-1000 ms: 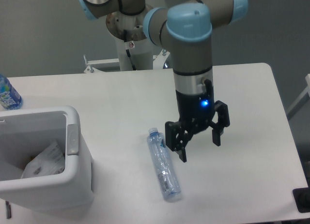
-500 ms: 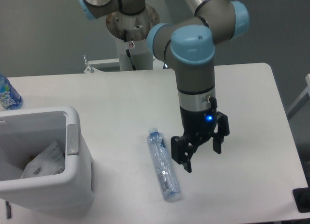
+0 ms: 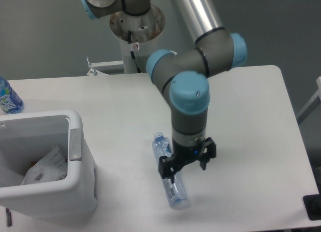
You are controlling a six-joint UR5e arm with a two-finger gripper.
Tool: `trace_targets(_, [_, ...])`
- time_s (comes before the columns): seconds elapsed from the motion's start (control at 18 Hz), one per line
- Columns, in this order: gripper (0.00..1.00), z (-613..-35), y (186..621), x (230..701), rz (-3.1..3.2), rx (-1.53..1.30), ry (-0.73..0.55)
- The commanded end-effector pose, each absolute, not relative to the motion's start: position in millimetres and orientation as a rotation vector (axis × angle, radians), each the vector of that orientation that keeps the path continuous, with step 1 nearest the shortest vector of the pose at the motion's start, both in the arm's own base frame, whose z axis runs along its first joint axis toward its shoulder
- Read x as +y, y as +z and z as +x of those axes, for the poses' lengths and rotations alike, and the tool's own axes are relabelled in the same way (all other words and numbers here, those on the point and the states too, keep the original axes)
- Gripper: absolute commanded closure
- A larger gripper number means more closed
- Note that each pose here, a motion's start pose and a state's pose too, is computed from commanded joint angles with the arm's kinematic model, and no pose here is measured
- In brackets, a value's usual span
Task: Place the trash in the trash can
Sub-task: 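Lower the gripper around the bottle's middle and close on it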
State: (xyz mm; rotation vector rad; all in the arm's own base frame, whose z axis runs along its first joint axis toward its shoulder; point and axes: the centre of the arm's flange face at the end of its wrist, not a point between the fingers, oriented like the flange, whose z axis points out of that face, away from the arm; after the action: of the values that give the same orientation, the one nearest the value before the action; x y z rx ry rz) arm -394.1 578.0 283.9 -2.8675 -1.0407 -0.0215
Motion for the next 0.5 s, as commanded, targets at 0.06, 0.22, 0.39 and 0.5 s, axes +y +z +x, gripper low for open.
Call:
trace_targets(0.06, [0.0,-393.3,272.0,579.1,-2.912,-0.998,-0.028])
trace_targets(0.22, [0.0,-391.2,254.0,579.8,-3.004,-0.882,-0.068])
trace_targets(0.39, [0.0,-388.8,239.8,579.1,-3.036,-0.879,-0.059])
trace_targets(0.5, [0.0,-390.3,233.2,579.2,-3.054,-0.878,-0.037])
